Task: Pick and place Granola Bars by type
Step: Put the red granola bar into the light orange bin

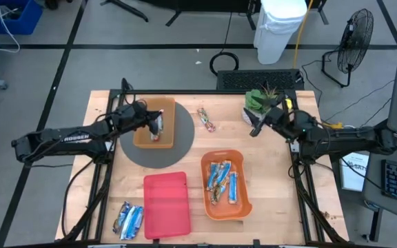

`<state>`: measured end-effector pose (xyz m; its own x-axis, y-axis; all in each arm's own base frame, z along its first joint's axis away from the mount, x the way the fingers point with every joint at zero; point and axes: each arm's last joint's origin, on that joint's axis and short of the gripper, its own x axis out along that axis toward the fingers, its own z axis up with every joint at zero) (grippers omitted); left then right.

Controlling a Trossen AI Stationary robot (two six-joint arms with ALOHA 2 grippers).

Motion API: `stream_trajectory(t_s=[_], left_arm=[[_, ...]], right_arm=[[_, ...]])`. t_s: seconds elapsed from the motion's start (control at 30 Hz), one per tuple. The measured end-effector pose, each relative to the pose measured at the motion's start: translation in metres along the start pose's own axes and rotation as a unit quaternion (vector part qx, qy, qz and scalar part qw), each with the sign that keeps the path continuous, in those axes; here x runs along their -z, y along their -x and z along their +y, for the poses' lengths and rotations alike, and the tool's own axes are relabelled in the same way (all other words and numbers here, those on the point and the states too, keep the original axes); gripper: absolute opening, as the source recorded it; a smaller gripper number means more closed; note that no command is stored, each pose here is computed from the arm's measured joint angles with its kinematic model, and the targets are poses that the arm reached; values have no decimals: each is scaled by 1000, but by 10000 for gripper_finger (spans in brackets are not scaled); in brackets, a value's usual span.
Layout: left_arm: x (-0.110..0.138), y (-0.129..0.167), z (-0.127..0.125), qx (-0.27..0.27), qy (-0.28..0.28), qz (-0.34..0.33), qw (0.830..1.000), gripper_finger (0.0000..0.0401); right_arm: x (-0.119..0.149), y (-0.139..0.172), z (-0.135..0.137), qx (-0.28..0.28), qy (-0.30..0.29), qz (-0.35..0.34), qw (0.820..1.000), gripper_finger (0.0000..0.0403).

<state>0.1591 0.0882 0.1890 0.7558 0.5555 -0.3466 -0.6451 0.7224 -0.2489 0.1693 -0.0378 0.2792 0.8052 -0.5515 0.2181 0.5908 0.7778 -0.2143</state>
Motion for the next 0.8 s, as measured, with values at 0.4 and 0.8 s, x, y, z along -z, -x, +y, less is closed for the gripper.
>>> stream_trajectory(t_s=[0.4,0.8], left_arm=[[20,0,8,22,88,38,995,78],[-5,2,-1,81,11,-77,994,181]], right_arm=[[9,-4,5,-5,10,21,1000,242],[3,-25,13,-13,26,47,998,242]])
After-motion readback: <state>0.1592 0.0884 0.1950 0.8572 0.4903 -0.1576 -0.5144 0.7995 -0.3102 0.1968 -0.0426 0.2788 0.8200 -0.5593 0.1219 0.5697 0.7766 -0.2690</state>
